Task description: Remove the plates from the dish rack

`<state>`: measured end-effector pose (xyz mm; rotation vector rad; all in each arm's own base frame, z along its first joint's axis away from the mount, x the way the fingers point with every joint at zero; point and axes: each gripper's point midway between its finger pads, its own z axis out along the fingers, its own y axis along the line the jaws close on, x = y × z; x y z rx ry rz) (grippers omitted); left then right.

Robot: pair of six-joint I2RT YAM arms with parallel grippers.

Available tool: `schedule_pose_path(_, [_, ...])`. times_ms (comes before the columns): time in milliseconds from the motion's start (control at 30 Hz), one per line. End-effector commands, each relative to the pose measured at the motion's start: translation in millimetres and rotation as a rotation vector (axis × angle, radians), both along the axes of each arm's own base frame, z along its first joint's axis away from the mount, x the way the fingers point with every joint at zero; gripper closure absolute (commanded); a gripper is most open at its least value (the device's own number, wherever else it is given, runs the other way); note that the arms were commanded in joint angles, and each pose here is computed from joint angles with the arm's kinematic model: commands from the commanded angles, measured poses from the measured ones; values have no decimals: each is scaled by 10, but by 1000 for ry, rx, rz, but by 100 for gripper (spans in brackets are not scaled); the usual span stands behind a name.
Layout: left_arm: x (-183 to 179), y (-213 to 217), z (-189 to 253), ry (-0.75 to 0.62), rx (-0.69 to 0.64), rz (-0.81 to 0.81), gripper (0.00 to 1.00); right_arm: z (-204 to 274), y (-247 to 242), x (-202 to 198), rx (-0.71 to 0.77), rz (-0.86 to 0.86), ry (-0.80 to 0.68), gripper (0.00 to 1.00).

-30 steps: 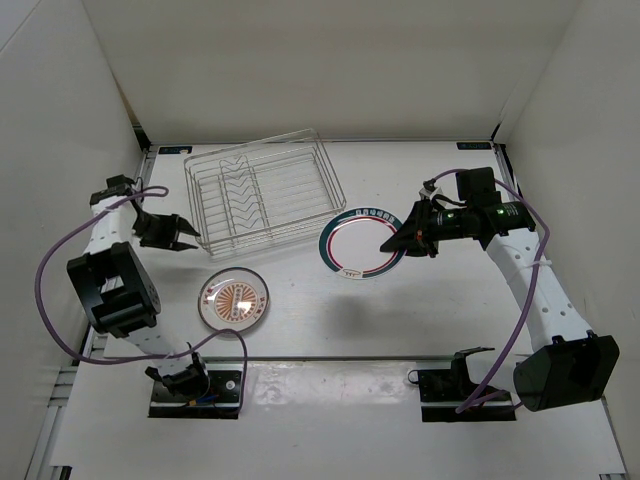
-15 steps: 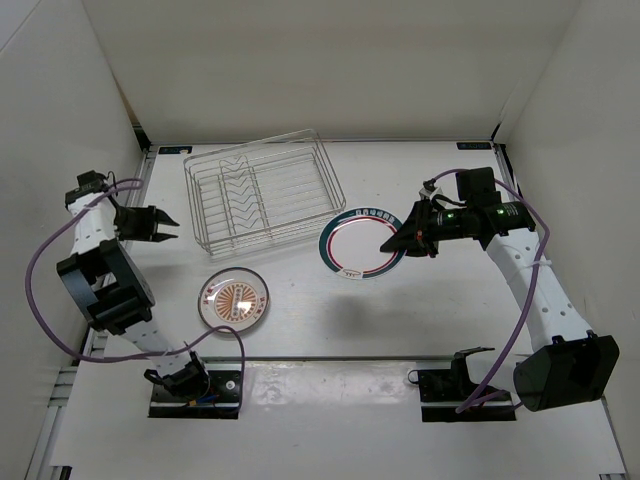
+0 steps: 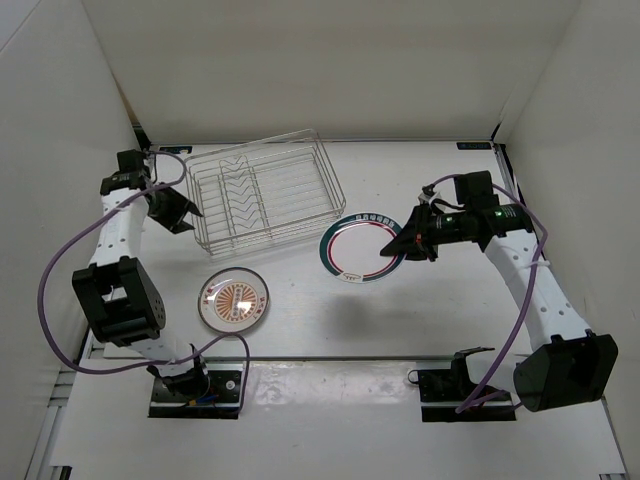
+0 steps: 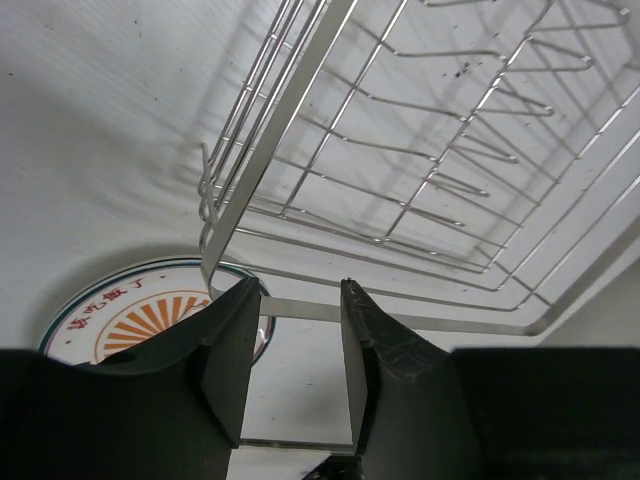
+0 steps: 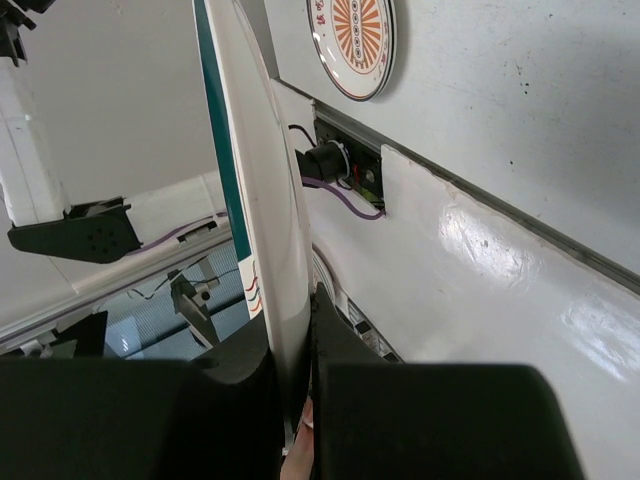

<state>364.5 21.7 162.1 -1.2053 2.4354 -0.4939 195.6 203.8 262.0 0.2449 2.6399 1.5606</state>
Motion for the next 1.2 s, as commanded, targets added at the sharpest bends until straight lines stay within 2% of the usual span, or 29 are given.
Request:
schedule_pose_path(0, [-126,86,-100,30,105,-43,51,144,-6,-75,34,14,-44,100])
schedule_pose_path(200, [-263,122,-320,105,133,-78,49,208,-69,-101,8,15,-72,99])
schedule_pose_path(367, [-229,130,-367,113,139,-106,44,191,-93,-79,11,15,-64,99])
schedule_pose_path(533, [-154,78,-389,109,128,-140,44,201,-95,-61,15,23,-58,99])
schedule_pose_path(900, [-153,217,-496,221,134,-146,82,196,-100,-40,12,28,-60,99])
schedule_pose_path(933, [-30,259,-370,189,144,-138,85,198,-99,-41,14,28,-60,99])
schedule_pose_path(1000, [-39,282,-437,245,126,-137,91,188,-105,-27,11,23,-56,99])
schedule_pose_path(1033, [95,347,-335,215,139,-127,95,189,-108,-24,11,21,-55,99])
schedule_pose_path(1167, [192,555,-252,212,122,-79,97,196,-125,-32,5,15,-55,99])
